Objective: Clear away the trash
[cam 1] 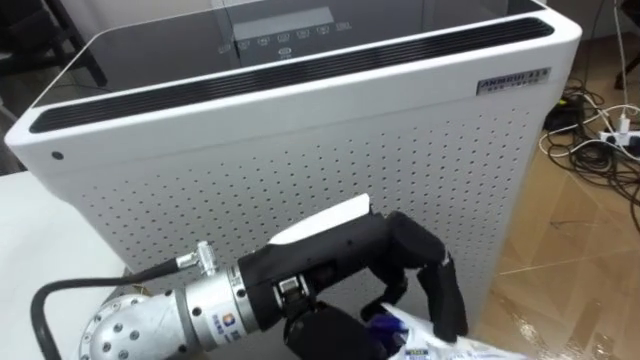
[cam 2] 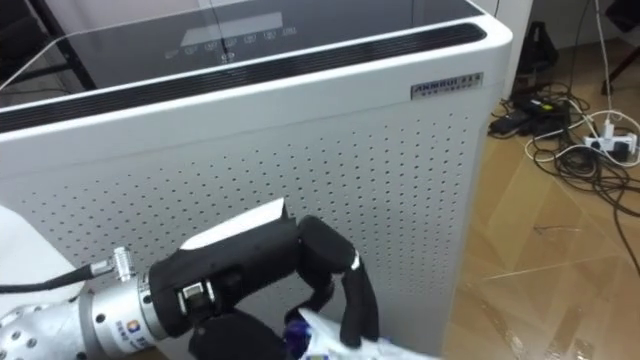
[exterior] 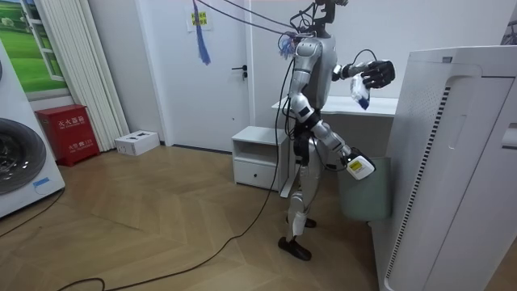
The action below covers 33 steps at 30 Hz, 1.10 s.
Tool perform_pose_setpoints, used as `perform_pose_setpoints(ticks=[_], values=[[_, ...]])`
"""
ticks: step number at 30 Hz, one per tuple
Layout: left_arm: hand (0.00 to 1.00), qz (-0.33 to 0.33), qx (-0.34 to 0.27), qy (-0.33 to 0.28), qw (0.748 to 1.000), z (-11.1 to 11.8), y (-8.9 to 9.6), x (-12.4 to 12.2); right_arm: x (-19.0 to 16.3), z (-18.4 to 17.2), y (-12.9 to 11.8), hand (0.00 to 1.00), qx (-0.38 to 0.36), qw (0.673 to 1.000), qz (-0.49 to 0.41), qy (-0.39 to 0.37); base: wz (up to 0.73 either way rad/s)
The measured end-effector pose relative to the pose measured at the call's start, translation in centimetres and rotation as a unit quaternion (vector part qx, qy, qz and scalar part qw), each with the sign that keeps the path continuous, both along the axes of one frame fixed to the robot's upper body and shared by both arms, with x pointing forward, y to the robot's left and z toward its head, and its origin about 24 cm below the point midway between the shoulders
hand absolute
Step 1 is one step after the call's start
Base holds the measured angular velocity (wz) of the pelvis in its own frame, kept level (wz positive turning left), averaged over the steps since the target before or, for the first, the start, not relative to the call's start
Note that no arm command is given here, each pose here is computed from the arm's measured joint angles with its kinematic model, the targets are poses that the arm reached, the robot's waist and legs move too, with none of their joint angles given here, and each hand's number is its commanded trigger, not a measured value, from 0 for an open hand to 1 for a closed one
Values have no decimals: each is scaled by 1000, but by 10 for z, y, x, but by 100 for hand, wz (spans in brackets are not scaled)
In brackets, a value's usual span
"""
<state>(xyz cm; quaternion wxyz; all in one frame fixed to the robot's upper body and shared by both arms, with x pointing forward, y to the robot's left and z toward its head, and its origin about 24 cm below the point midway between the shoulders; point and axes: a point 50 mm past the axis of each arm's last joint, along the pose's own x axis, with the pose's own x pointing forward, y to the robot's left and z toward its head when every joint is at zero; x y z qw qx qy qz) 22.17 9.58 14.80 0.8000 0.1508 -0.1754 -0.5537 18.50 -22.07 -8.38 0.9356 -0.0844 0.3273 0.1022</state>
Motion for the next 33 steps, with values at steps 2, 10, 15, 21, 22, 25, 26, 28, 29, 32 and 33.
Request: perform_pose_setpoints(ticks=[2, 10, 15, 21, 22, 25, 26, 28, 29, 32, 33], values=[[100, -10, 5, 0, 1000, 0, 0, -1, 0, 0, 0, 100, 1, 1000, 0, -1, 0], [100, -7, 30, -14, 999, 3, 10, 1, 2, 4, -1, 100, -1, 1000, 3, -8, 0], [100, 46, 56, -24, 997, -4, 27, 1, 2, 4, -3, 100, -4, 1000, 2, -8, 0], [100, 118, 69, -16, 991, -15, 47, 0, 0, 4, -5, 100, -8, 1000, 0, -6, 0], [100, 134, 72, -15, 988, -20, 50, -1, 0, 4, -6, 100, -7, 1000, -2, -6, 0], [100, 173, 60, 7, 983, -33, 56, 3, 0, 4, -7, 100, 11, 1000, -26, -8, 0], [100, 182, 57, 14, 981, -37, 57, 4, 0, 5, -7, 100, 15, 999, -30, -10, -3], [100, 206, 59, 33, 976, -52, 60, 6, 1, 6, -5, 100, 26, 999, -36, -16, -4], [100, 212, 65, 34, 975, -55, 60, 7, 2, 6, -4, 100, 28, 999, -36, -18, -3], [100, 238, 104, 36, 965, -72, 60, 9, 3, 5, 2, 100, 36, 998, -40, -26, 0], [100, 244, 112, 38, 963, -78, 58, 10, 3, 5, 4, 100, 39, 998, -43, -28, 0]])
